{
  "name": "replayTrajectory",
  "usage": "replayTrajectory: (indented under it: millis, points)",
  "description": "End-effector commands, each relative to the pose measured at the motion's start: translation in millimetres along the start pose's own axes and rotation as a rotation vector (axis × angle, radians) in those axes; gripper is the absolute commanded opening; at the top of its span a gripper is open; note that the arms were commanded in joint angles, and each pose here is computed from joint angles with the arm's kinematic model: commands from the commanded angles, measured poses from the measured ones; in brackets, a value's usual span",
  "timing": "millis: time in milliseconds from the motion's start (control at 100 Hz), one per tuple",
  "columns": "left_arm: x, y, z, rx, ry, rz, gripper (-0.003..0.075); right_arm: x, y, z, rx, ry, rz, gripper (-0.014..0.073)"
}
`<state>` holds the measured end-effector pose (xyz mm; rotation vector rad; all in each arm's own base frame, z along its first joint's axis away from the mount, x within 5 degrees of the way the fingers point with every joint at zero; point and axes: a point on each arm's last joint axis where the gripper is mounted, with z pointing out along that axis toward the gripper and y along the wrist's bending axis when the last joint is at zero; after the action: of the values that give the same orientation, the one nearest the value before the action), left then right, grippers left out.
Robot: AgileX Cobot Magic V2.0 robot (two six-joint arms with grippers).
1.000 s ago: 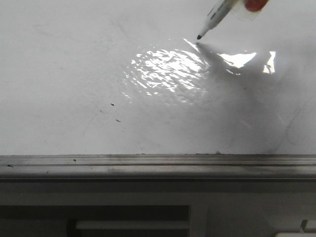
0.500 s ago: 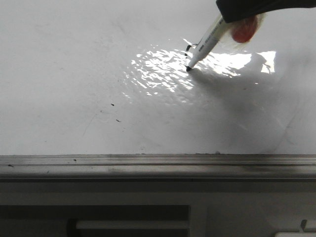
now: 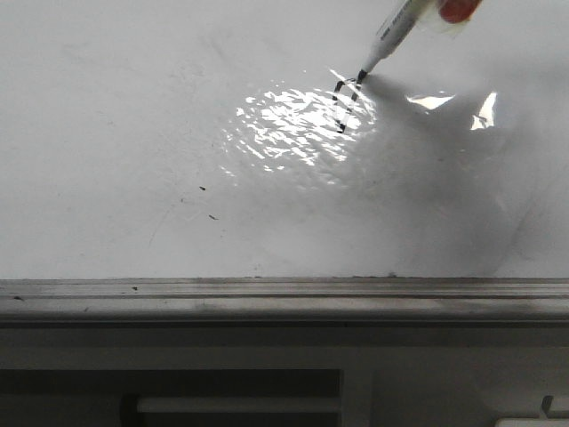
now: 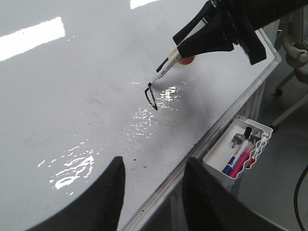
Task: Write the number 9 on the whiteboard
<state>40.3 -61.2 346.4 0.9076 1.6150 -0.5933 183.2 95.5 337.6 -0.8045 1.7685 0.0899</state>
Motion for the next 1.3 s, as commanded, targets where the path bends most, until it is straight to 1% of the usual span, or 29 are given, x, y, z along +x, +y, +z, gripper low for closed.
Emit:
replayTrajectory:
  millis: [0, 110, 260, 380, 450, 580, 740, 820, 890, 990, 1050, 1060, 1070, 1100, 1120, 1150, 1230, 1290]
  points:
    - [-13.5, 2.6, -2.5, -0.024, -0.085, -0.032, 0.0258, -11.9, -9.3, -3.7, 0.055, -0.059, -0.053, -0.0041]
    - [-13.3, 2.9, -2.5, -0.028, -0.083, -0.025, 0.0258, -3.7, -4.2, -3.2, 0.004, 0.026, -0.035, -0.0041]
    - [-13.6, 3.1, -2.5, -0.029, -0.086, -0.025, 0.0258, 20.9, 11.2, -1.0, -0.099, 0.176, 0.015, -0.0041]
    - [-14.4, 3.6, -2.6, -0.035, -0.095, -0.025, 0.0258, 38.5, 27.0, 2.5, -0.159, 0.221, 0.005, -0.0041]
    - [-14.4, 3.6, -2.6, -0.035, -0.095, -0.025, 0.0258, 43.1, 31.5, 3.9, -0.168, 0.217, 0.002, -0.0041]
    - [-14.4, 3.6, -2.6, -0.035, -0.095, -0.025, 0.0258, 38.7, 30.1, 3.9, -0.16, 0.193, 0.011, -0.0041]
    - [-14.5, 2.8, -1.5, -0.022, -0.097, -0.047, 0.026, 6.7, 26.2, -19.6, -0.168, 0.071, 0.021, -0.0041]
    - [-14.5, 3.5, 5.3, -0.007, -0.077, -0.076, 0.0265, -11.4, 28.9, -36.0, -0.204, 0.008, 0.005, -0.0041]
    - [-13.8, 5.0, 17.0, 0.013, -0.039, -0.096, 0.0265, -21.3, 34.6, -45.3, -0.257, -0.011, -0.038, -0.0041]
    - [-12.2, 6.2, 40.1, 0.07, 0.02, -0.089, 0.0265, -26.5, 46.6, -51.8, -0.347, 0.005, -0.086, -0.0042]
    - [-10.6, 5.1, 57.7, 0.135, 0.053, -0.096, 0.0265, -27.2, 54.5, -50.4, -0.389, 0.009, -0.106, -0.0042]
    - [-10.3, 4.9, 59.6, 0.144, 0.055, -0.074, 0.0265, -27.5, 56.0, -50.9, -0.397, 0.006, -0.11, -0.0042]
    - [-10.5, 3.8, 61.5, 0.162, 0.055, -0.086, 0.0265, -27.6, 57.0, -50.5, -0.402, 0.007, -0.112, -0.0042]
    - [-9.1, 3.0, 71.3, 0.204, 0.073, -0.053, 0.0265, -28.1, 60.5, -50.9, -0.419, 0.004, -0.125, -0.0042]
    - [-8.0, 1.8, 77.0, 0.234, 0.083, -0.062, 0.0265, -28.3, 62.4, -49.4, -0.427, 0.006, -0.131, -0.0042]
    - [-6.5, 0.4, 84.6, 0.275, 0.088, -0.027, 0.0265, -28.7, 66.0, -48.4, -0.443, 0.006, -0.139, -0.0042]
    - [-5.0, -3.3, 101.5, 0.371, 0.075, 0.003, 0.0265, -30.2, 71.2, -47.0, -0.463, -0.005, -0.151, -0.0041]
    - [-1.4, -6.6, 113.0, 0.437, 0.07, 0.072, 0.0265, -31.5, 74.2, -45.8, -0.472, -0.015, -0.156, -0.0041]
